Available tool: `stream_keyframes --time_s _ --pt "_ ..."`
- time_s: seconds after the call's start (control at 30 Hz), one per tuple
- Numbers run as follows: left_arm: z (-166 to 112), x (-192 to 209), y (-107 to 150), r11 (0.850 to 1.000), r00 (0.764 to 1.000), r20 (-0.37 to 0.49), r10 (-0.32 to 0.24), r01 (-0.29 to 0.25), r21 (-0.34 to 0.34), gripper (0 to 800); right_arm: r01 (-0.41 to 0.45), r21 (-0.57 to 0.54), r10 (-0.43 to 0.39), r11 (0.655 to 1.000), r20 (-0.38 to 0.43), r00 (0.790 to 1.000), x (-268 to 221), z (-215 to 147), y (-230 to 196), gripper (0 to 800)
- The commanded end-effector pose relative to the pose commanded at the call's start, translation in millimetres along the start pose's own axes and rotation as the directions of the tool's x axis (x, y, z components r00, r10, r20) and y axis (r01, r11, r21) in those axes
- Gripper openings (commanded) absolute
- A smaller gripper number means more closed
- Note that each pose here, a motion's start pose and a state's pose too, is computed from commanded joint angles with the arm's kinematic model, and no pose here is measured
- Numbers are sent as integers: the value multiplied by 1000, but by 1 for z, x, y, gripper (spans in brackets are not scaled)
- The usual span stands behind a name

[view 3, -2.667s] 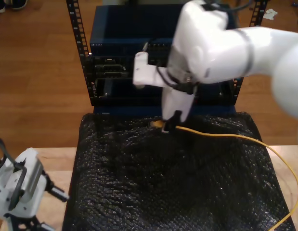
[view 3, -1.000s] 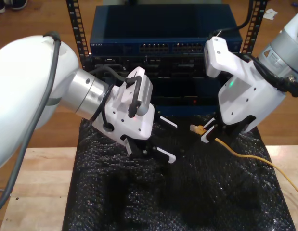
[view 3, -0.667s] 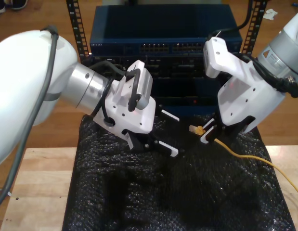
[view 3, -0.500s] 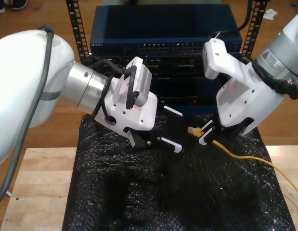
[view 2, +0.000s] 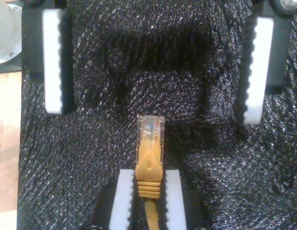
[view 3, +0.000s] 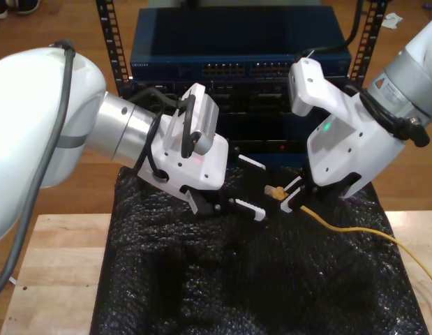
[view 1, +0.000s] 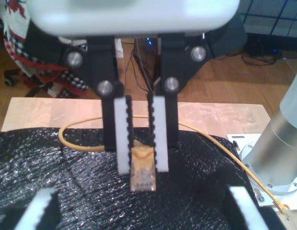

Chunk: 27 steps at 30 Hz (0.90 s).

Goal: Grab the cable and plug it in

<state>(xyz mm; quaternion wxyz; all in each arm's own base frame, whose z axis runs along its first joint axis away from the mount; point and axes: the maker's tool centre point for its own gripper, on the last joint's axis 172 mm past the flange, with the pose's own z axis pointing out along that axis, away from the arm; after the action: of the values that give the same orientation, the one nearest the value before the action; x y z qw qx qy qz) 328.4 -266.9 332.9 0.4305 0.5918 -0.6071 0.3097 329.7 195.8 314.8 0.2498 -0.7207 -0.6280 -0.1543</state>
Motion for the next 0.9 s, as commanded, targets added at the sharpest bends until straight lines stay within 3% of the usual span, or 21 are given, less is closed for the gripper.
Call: stream_keyframes --time_s 0.63,0.73,0.9 --pt "-1 -1 0 1000 1000 -2 20 -20 1 459 17 12 -17 1000 2 1000 5 5 -4 7" --pt "0 -3 1 1000 1000 -3 14 -14 0 366 19 12 -19 1000 2 1000 5 5 -4 7" --pt "-5 -4 -4 1000 1000 -25 1 0 21 323 18 13 -18 1000 3 1000 5 6 -4 7"
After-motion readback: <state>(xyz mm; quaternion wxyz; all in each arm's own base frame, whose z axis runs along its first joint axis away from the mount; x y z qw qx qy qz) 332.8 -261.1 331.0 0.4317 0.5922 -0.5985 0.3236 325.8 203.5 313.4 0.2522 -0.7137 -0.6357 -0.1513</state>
